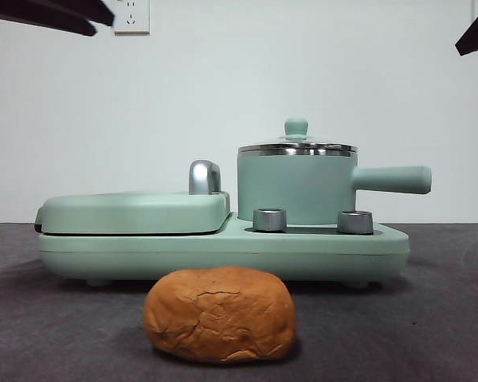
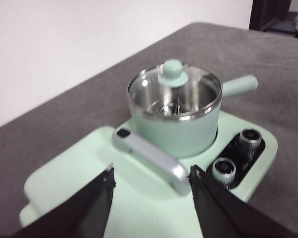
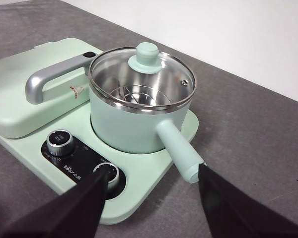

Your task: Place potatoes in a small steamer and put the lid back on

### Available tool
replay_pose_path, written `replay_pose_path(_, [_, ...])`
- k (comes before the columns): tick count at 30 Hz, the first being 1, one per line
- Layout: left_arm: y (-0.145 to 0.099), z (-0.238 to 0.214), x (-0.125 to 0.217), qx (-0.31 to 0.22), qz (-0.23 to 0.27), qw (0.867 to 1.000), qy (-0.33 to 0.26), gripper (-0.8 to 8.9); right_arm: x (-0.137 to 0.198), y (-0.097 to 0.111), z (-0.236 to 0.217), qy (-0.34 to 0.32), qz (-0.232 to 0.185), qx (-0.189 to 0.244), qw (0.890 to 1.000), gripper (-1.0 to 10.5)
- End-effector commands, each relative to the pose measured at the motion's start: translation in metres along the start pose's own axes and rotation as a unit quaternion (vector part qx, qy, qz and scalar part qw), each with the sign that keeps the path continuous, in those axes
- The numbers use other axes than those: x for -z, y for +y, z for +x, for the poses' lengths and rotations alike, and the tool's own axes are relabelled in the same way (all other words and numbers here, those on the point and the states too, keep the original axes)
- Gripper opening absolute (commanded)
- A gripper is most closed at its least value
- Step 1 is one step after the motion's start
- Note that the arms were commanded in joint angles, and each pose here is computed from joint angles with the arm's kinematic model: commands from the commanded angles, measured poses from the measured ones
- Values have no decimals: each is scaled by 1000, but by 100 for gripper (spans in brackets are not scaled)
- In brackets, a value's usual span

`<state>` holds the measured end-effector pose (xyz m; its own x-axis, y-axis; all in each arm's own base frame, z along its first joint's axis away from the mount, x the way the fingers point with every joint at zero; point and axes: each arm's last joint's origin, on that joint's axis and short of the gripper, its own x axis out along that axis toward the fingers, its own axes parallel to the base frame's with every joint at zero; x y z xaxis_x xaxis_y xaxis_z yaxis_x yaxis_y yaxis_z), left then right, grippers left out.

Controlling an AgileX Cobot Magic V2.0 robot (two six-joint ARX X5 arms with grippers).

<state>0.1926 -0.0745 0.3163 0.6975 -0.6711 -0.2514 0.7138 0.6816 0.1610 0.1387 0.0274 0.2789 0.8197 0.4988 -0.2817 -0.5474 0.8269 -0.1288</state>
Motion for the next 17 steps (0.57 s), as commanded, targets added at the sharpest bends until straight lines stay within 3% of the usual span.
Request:
replay_pose_path(1, [1, 11, -8, -1, -9, 1000, -21, 247, -6, -1, -1, -9, 2, 1, 1000, 292])
replay_pose_path(10, [-7, 63, -15, 1, -17, 999, -37, 245, -6, -1, -1, -9, 19, 2, 1000, 297])
replay_pose_path(17, [-13, 112, -22, 35, -12, 999, -31, 245, -6, -1, -1, -9, 22, 2, 1000, 297])
